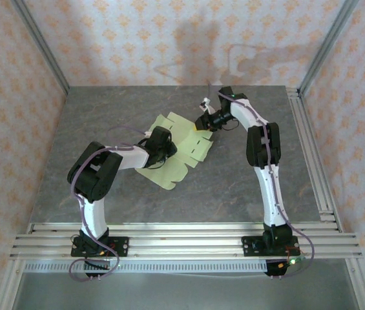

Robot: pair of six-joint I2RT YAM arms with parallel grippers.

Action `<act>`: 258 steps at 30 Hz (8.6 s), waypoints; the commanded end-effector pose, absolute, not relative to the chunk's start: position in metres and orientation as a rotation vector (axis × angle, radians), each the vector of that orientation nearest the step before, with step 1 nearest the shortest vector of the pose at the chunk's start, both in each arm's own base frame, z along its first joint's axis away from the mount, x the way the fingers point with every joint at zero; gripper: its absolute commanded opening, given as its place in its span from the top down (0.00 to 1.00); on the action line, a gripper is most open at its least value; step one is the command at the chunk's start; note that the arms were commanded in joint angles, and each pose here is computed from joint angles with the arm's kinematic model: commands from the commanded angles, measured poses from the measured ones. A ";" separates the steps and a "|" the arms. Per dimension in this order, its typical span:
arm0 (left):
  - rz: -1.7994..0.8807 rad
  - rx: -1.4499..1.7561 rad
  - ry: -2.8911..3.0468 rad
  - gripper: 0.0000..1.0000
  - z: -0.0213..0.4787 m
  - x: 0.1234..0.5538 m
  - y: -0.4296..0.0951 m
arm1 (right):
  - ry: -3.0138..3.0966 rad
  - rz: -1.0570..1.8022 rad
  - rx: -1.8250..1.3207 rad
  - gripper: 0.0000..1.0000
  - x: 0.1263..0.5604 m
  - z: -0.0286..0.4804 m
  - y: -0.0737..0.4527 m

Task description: Fold the paper box

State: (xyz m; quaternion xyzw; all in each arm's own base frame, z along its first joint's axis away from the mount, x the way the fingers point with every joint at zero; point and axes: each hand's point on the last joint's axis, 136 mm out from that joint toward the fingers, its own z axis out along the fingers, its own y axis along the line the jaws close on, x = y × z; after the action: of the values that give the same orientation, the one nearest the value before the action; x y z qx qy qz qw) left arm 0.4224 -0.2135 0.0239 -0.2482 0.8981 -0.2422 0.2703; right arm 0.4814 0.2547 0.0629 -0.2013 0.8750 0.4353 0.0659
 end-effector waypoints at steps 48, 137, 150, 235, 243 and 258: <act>-0.560 -0.562 2.542 0.64 0.016 0.371 -0.216 | 2.360 0.950 0.115 0.75 0.399 0.081 0.206; -0.390 -0.704 2.335 0.00 0.093 0.354 -0.117 | 2.168 -0.630 -0.712 1.00 0.401 0.085 0.211; -0.414 -0.495 2.376 0.00 0.106 0.378 -0.135 | 2.204 0.032 -0.666 1.00 0.389 0.100 0.227; -0.858 0.085 2.537 0.45 0.039 0.399 -0.226 | 2.176 0.444 -0.594 1.00 0.384 0.108 0.226; -0.770 0.003 2.658 0.52 -0.001 0.392 -0.223 | 2.201 0.384 -0.637 1.00 0.380 0.100 0.224; -0.251 0.085 2.835 0.84 -0.012 0.383 -0.205 | 2.213 0.288 -0.721 1.00 0.377 0.095 0.231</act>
State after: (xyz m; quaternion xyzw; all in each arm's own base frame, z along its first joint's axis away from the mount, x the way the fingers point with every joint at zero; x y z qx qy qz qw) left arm 0.4134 -0.2289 0.0248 0.0104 0.9563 -0.1982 0.2147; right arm 0.3765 0.2227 0.0950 -0.2658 0.8733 0.1169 0.3912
